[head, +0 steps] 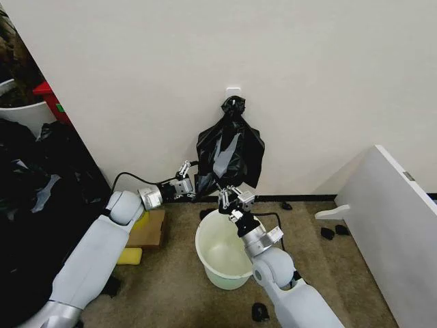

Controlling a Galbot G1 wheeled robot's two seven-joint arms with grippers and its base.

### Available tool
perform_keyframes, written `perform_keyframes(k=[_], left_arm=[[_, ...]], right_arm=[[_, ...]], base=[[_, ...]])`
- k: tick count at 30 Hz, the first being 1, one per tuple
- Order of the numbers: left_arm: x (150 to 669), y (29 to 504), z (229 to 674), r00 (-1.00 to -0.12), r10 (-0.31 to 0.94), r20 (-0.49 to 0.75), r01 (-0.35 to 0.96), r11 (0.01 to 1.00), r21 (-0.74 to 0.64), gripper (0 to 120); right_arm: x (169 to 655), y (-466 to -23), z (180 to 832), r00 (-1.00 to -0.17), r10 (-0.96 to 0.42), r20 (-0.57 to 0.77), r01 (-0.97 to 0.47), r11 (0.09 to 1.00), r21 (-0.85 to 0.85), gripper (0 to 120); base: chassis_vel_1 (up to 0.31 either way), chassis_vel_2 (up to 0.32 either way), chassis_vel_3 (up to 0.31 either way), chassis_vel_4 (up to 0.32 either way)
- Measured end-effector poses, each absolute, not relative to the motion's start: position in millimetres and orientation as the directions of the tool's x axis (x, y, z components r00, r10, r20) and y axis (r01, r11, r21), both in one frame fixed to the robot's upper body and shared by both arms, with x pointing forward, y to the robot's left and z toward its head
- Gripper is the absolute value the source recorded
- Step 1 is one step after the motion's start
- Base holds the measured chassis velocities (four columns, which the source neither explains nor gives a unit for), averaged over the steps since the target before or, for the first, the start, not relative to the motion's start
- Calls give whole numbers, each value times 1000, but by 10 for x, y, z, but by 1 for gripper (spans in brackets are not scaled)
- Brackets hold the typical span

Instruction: Place the garbage bag over the trash bin.

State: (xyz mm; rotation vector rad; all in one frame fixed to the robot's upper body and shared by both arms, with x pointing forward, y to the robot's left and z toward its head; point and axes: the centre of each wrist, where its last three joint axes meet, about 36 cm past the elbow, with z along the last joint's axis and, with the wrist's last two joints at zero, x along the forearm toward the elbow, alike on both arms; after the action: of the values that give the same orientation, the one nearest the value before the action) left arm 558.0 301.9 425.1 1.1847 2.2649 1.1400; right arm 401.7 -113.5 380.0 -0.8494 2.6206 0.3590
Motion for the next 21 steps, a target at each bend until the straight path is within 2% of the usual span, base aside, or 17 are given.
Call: perform_keyframes(k=[5,8,9,10,12,13,17,19,21], left_arm=[[5566,3038,4236,-619,783,55,521,357,775,82],[5541,3057,4217,-631,774,53,525,376,764,70],[5530,3069,4204,-634,771,54,527,381,759,62],[5530,3069,4204,-634,771,54,527,381,759,62],[5517,3075,4185,-636,770,52,534,390,750,52],[5517,3075,4185,-636,770,52,534,390,750,52],[5516,3055,4137,-627,778,49,567,412,713,34],[5517,3048,4127,-624,780,49,575,415,705,31],[5512,3026,4088,-619,785,44,601,436,670,19]], right_arm=[[4021,-1106,3813,-753,-509,-417,-604,787,130,0],[4020,-1081,3819,-752,-508,-421,-605,786,131,0],[4020,-1072,3820,-751,-508,-422,-605,785,131,0],[4020,-1072,3820,-751,-508,-422,-605,785,131,0],[4016,-1066,3819,-751,-508,-422,-605,785,132,0],[4016,-1066,3819,-751,-508,-422,-605,785,132,0],[4003,-1051,3818,-750,-506,-425,-606,783,137,0],[4000,-1046,3821,-749,-506,-427,-607,783,138,0],[3992,-1038,3820,-747,-506,-431,-609,781,140,0]], base=[[0,0,0,0],[0,0,0,0],[0,0,0,0],[0,0,0,0],[0,0,0,0],[0,0,0,0],[0,0,0,0],[0,0,0,0],[0,0,0,0]])
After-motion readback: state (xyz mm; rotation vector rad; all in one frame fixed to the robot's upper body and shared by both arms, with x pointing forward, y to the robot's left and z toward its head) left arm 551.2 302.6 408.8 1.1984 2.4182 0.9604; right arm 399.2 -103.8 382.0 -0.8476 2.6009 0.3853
